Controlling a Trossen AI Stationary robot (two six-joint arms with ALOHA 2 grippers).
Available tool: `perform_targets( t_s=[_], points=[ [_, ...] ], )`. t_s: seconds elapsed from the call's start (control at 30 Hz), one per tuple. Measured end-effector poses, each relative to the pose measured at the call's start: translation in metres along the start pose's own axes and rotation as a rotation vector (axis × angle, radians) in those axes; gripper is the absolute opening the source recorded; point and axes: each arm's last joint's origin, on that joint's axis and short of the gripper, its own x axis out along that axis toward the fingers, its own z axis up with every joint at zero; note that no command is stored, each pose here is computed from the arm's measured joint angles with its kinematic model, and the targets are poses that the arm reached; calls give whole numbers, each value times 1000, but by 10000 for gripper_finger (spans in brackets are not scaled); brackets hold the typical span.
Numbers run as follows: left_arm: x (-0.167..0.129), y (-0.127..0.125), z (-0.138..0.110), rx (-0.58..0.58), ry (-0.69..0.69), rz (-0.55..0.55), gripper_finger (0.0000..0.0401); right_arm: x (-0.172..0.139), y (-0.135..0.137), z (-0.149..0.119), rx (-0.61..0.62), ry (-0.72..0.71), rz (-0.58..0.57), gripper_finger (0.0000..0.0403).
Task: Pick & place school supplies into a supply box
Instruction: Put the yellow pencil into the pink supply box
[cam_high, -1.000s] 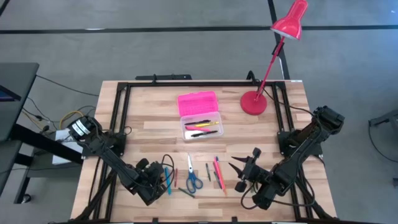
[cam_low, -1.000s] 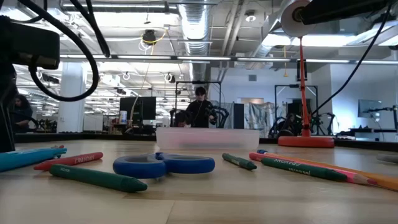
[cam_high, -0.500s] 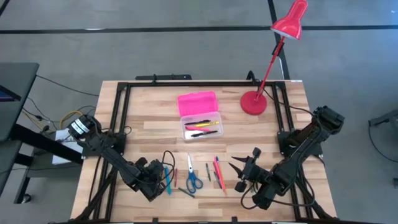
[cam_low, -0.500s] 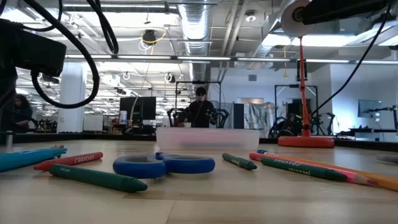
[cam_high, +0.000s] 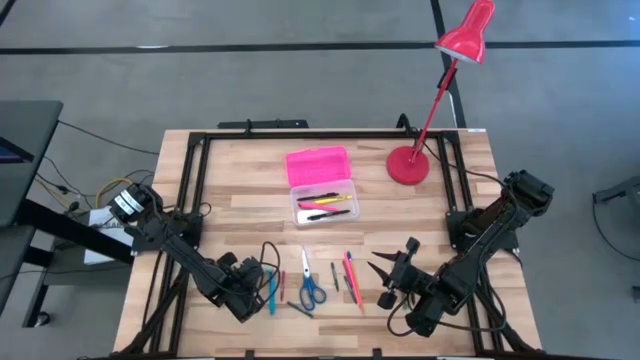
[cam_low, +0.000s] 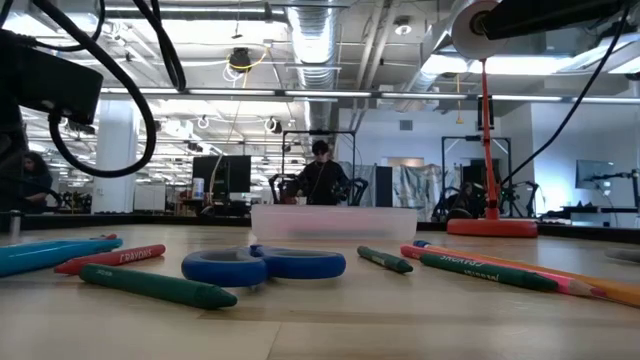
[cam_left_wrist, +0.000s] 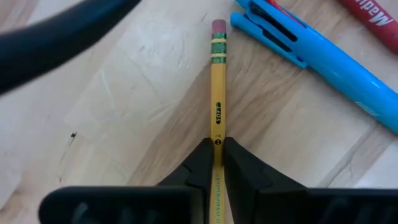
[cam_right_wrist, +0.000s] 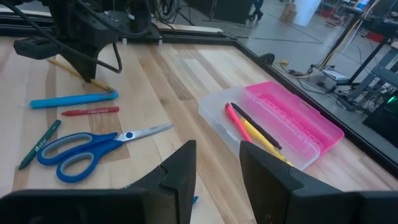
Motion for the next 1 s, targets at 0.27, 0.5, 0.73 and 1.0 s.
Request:
perform_targets(
  t_s=[0.27,0.5,0.73,1.0],
  points=[
    [1,3,7,30,-33,30,11,0,0,0,0,0,0,118],
    [2,11,11,86,-60,114,8,0,0,0,0,0,0,118],
    [3,20,16,110,-65,208,6,0,0,0,0,1,1,118],
    [-12,28,30,120,-107,373,6,0,0,0,-4,2,0,118]
  ],
)
